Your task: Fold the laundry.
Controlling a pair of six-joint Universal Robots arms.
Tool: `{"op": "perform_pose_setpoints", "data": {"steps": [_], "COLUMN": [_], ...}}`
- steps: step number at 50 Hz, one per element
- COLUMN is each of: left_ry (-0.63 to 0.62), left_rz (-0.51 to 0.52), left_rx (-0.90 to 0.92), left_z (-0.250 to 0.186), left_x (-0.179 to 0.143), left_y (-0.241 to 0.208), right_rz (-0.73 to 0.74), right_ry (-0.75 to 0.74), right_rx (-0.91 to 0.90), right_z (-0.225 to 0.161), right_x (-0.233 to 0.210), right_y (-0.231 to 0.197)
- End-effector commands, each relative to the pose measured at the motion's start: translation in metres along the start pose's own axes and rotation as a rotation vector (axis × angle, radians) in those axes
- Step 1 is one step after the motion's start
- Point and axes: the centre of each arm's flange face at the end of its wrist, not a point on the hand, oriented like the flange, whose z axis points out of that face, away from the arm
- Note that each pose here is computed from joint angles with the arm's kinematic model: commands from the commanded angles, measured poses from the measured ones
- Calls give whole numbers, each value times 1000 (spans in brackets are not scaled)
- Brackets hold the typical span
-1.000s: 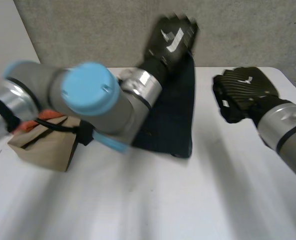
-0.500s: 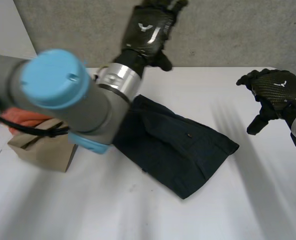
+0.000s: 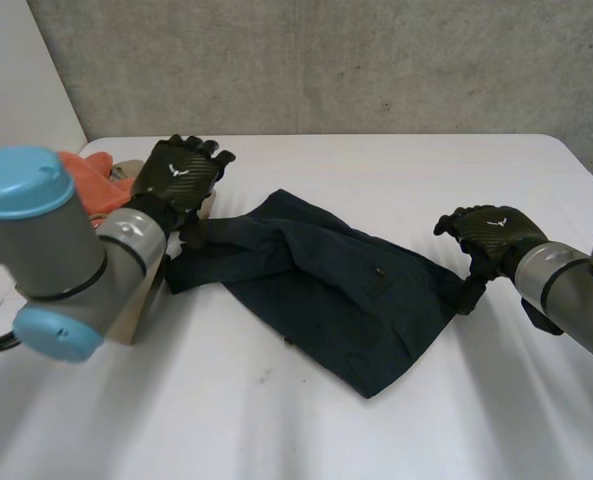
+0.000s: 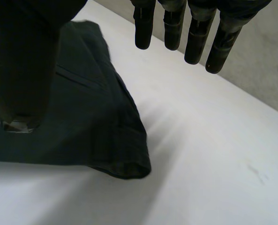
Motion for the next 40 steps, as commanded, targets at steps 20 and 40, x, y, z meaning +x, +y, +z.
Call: {"op": "perform_pose_setpoints", "data": {"steps": [20,40], "left_ry": [308,296], "left_rz": [-47,-1], "left_rx": [-191,-434], "left_z": [40,-70], "left_x": [38,50], "left_y": [49,23], "right_rz": [201,181], "right_ry": [26,4], "right_rx": [-94,-63], "right_z": [74,70], "right_x": [5,3], "right_y": [39,28]}}
